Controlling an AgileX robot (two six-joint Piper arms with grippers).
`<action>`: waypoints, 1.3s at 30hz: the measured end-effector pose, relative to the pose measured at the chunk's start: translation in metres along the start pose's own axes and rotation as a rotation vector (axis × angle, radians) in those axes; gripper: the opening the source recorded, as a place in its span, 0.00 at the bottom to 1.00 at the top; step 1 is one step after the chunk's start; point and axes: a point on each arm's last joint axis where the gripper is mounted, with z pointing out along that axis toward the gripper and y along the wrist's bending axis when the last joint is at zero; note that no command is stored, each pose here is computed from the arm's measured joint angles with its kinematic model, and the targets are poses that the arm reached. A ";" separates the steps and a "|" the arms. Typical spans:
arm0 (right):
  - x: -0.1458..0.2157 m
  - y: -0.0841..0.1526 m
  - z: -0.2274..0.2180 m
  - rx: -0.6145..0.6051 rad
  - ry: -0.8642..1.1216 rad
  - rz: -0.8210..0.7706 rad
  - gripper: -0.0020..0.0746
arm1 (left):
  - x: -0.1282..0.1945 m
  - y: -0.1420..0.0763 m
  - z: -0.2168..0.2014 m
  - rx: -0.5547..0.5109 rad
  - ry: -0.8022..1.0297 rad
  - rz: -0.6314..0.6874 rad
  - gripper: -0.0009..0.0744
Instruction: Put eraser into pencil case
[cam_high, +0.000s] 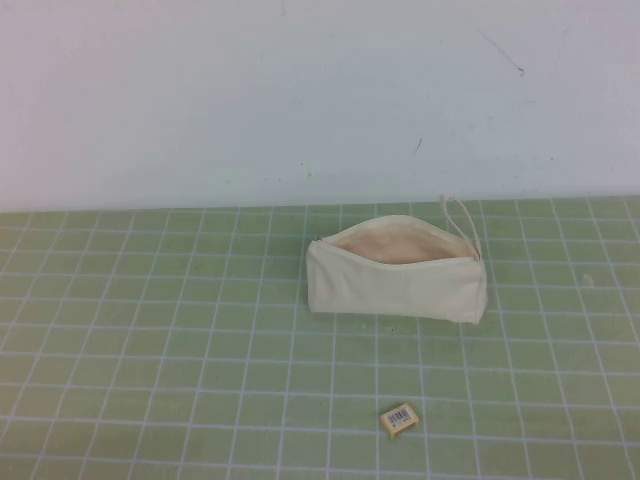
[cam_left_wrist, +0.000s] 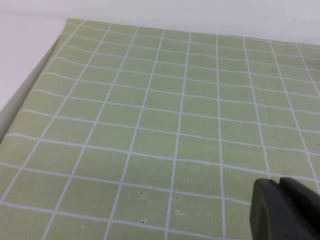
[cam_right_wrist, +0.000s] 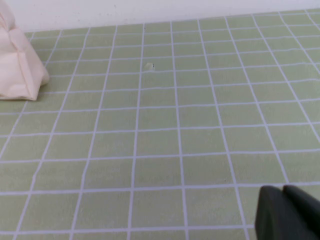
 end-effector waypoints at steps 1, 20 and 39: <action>0.000 0.000 0.000 0.000 0.000 0.000 0.02 | 0.000 0.000 0.000 0.000 0.000 0.000 0.01; 0.000 0.000 0.000 0.000 0.000 0.000 0.02 | 0.000 0.000 0.000 0.000 0.000 0.000 0.01; -0.002 0.017 -0.001 -0.192 0.014 0.472 0.02 | 0.000 0.000 0.000 0.000 0.000 0.000 0.01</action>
